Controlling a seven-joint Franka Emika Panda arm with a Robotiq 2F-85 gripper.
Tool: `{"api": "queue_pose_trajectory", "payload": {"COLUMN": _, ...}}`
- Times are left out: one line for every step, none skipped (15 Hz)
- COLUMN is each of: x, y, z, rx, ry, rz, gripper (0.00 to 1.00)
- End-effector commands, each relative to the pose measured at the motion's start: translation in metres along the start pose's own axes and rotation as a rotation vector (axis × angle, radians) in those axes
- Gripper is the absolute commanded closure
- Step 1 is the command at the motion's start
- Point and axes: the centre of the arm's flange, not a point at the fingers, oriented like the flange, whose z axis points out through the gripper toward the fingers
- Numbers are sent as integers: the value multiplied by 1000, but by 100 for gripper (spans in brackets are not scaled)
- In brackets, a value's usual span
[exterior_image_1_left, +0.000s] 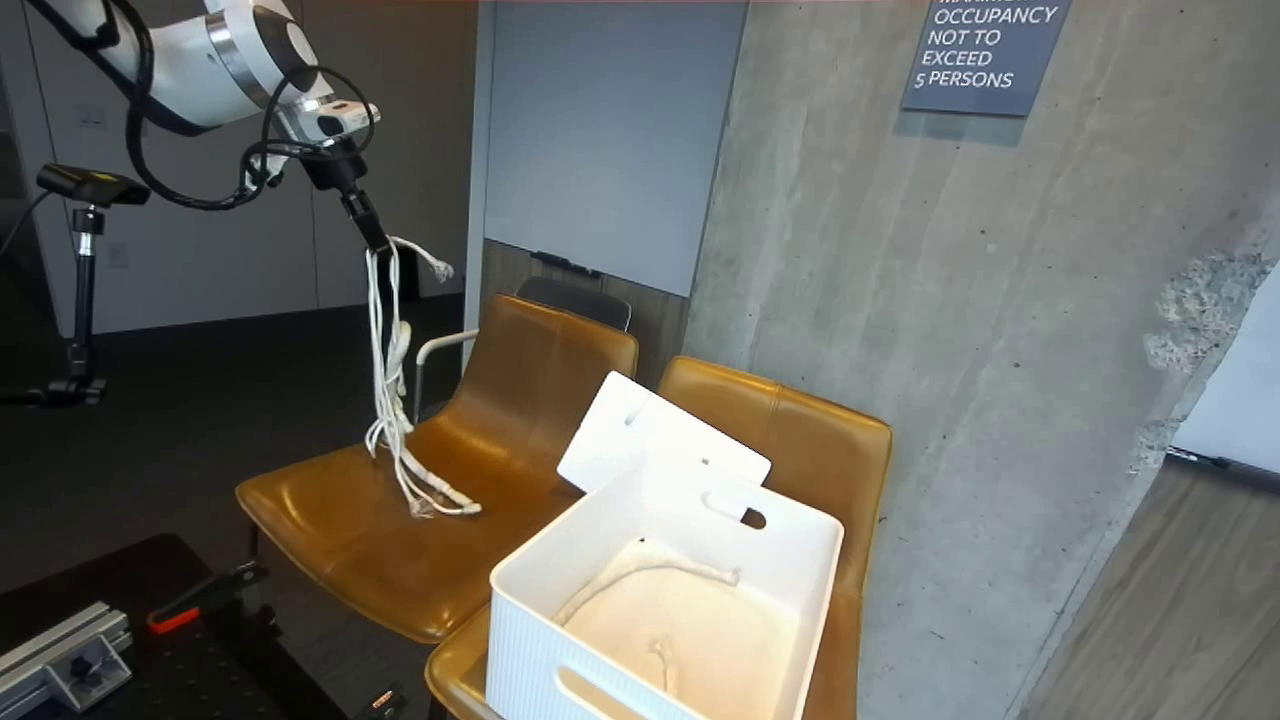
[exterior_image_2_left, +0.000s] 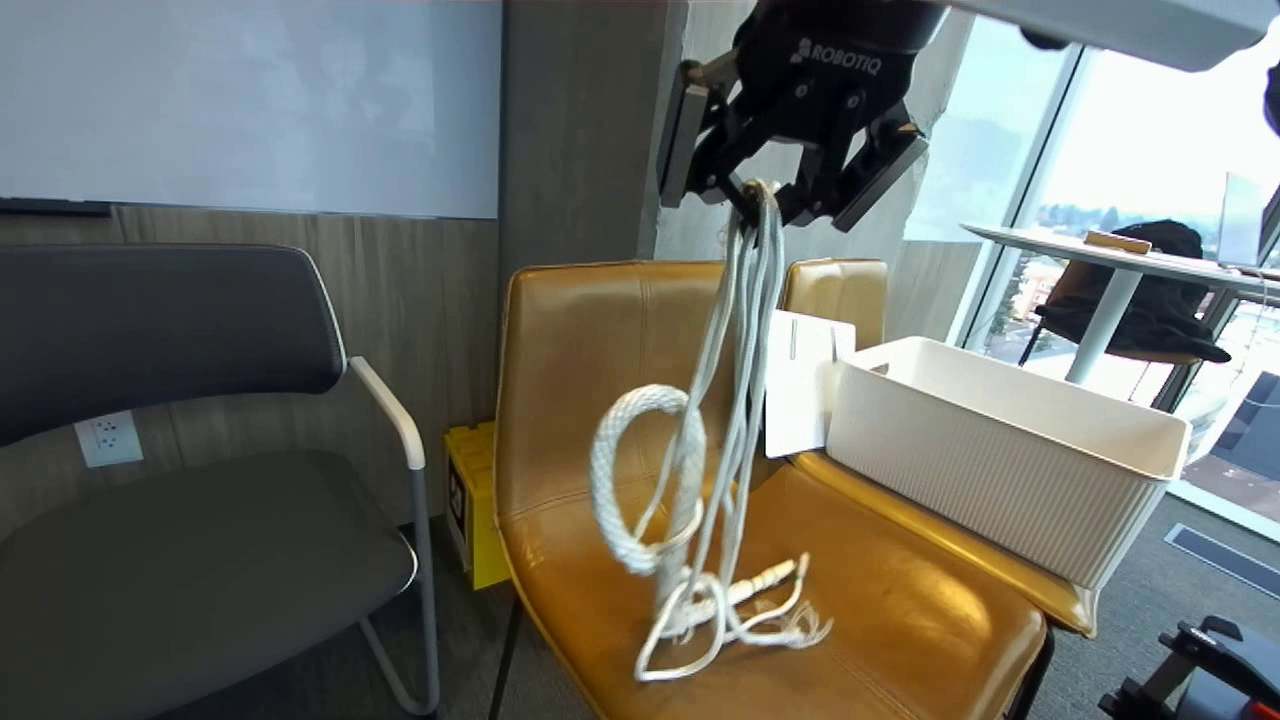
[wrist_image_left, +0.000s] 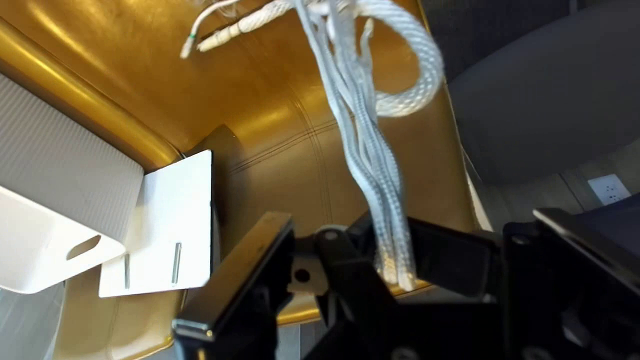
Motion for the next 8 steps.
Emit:
{"api": "queue_pose_trajectory", "payload": {"x": -3, "y": -24, "z": 11, "rx": -14, "ry": 3, "rz": -3, "gripper": 100}}
{"api": "queue_pose_trajectory", "payload": {"x": -3, "y": -21, "z": 18, "rx": -21, "ry": -3, "rz": 0, "gripper": 100}}
{"api": "queue_pose_trajectory", "payload": {"x": 1, "y": -12, "z": 26, "rx": -29, "ry": -11, "rz": 10, "gripper": 100}}
{"api": "queue_pose_trajectory", "payload": {"x": 5, "y": -4, "z": 32, "rx": -38, "ry": -17, "rz": 21, "gripper": 100}}
{"api": "queue_pose_trajectory", "payload": {"x": 11, "y": 8, "z": 39, "rx": -51, "ry": -21, "rz": 37, "gripper": 100}}
{"api": "queue_pose_trajectory", "payload": {"x": 19, "y": 18, "z": 44, "rx": -64, "ry": -22, "rz": 54, "gripper": 100}}
{"api": "queue_pose_trajectory", "payload": {"x": 27, "y": 29, "z": 50, "rx": -81, "ry": -19, "rz": 73, "gripper": 100}}
{"api": "queue_pose_trajectory", "payload": {"x": 38, "y": 45, "z": 56, "rx": -106, "ry": -12, "rz": 97, "gripper": 100}}
